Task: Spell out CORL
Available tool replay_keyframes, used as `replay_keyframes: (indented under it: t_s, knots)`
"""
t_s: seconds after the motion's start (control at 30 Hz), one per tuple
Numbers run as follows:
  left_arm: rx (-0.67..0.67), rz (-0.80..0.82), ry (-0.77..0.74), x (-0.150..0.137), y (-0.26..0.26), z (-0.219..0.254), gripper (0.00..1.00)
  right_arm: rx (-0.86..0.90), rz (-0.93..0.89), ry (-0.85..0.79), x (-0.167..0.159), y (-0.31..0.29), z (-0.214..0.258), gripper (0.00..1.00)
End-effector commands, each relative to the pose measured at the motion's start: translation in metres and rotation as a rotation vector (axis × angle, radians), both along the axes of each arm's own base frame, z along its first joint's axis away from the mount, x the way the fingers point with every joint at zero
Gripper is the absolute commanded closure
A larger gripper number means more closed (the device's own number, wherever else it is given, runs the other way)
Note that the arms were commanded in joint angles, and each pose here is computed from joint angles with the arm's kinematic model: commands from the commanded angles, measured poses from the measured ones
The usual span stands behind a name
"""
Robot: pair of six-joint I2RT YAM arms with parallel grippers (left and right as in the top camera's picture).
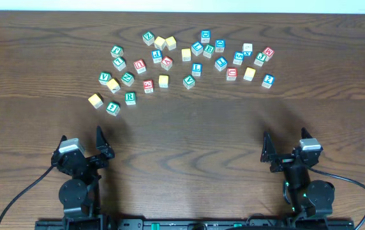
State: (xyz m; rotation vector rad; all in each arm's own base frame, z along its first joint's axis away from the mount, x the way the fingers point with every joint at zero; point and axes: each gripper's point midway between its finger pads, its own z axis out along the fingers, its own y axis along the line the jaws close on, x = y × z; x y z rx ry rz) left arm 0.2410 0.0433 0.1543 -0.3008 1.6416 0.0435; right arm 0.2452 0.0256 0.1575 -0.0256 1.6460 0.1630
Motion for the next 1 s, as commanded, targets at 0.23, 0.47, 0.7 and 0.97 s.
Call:
replay_keyframes:
  t_s: [0.23, 0.47, 0.7, 0.97]
  knots:
    - [0.006, 0.010, 0.044, -0.001, 0.002, -0.014, 0.06, 0.010, 0.000, 0.000, 0.000, 0.000, 0.000, 0.01]
    - [0.006, -0.001, 0.031, 0.000, 0.000, -0.011, 0.06, 0.010, 0.000, 0.000, 0.000, 0.000, 0.000, 0.01]
    - [0.002, -0.068, 0.008, 0.002, -0.011, -0.006, 0.06, 0.010, 0.000, 0.000, 0.000, 0.000, 0.000, 0.01]
    - [0.007, -0.069, -0.026, 0.002, -0.011, 0.008, 0.07, 0.010, 0.001, 0.000, 0.000, 0.000, 0.000, 0.01]
